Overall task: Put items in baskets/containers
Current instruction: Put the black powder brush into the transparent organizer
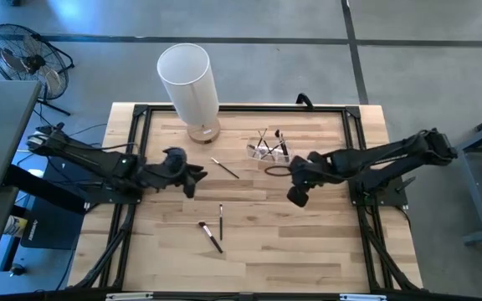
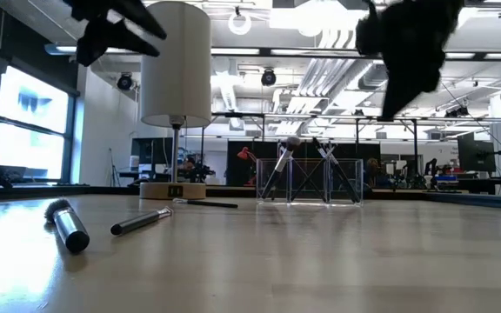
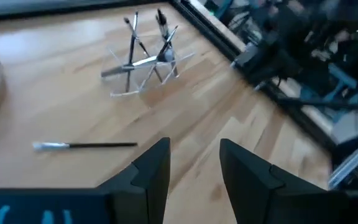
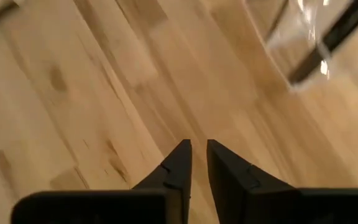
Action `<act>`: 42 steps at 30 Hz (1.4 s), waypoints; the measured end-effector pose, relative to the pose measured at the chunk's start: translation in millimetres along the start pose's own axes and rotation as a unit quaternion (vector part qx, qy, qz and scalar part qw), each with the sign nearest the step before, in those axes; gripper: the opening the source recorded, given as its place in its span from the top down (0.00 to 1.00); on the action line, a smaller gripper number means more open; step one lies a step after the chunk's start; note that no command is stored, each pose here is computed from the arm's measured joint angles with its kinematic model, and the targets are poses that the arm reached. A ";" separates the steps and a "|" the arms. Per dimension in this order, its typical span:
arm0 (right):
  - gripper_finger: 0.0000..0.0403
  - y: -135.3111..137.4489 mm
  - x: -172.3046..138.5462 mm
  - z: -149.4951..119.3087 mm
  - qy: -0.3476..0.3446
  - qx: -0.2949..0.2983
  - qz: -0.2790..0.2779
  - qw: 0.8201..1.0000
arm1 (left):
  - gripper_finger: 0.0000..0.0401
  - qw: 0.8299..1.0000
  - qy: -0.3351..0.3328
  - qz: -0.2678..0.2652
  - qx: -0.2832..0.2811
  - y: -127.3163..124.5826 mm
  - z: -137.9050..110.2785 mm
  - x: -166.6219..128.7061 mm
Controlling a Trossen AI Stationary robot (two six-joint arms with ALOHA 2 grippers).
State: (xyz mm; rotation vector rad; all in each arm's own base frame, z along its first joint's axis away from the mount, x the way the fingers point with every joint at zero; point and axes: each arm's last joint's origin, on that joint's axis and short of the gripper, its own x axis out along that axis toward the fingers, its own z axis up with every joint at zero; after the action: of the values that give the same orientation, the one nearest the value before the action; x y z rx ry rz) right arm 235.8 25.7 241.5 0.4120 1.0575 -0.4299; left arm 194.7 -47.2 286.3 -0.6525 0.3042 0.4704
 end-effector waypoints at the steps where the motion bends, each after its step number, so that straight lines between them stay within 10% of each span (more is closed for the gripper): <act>1: 0.90 -2.3 4.0 -4.1 0.007 0.009 -0.006 1.000 | 0.66 1.000 0.007 0.009 -0.021 -6.4 2.7 2.5; 8: 0.91 -21.0 31.7 -34.4 0.044 0.043 -0.067 0.996 | 0.66 0.974 0.085 0.138 -0.155 -34.0 8.2 18.1; 21: 0.87 -39.3 51.5 -66.4 0.118 -0.020 -0.083 0.989 | 0.66 0.857 0.209 0.296 -0.367 -51.8 -61.6 68.4; 29: 0.88 -36.2 51.7 -62.4 0.100 -0.060 -0.066 0.991 | 0.66 0.792 0.258 0.375 -0.407 -52.8 -107.2 85.3; 42: 0.89 -35.8 40.4 -58.2 0.064 -0.063 -0.037 0.995 | 0.66 0.763 0.282 0.410 -0.412 -47.9 -137.6 109.3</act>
State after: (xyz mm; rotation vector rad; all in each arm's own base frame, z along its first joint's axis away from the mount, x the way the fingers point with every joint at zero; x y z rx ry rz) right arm 191.2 20.1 176.0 0.2912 1.2208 -0.4050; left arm 295.1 -133.8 161.4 -1.5486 1.0111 1.2933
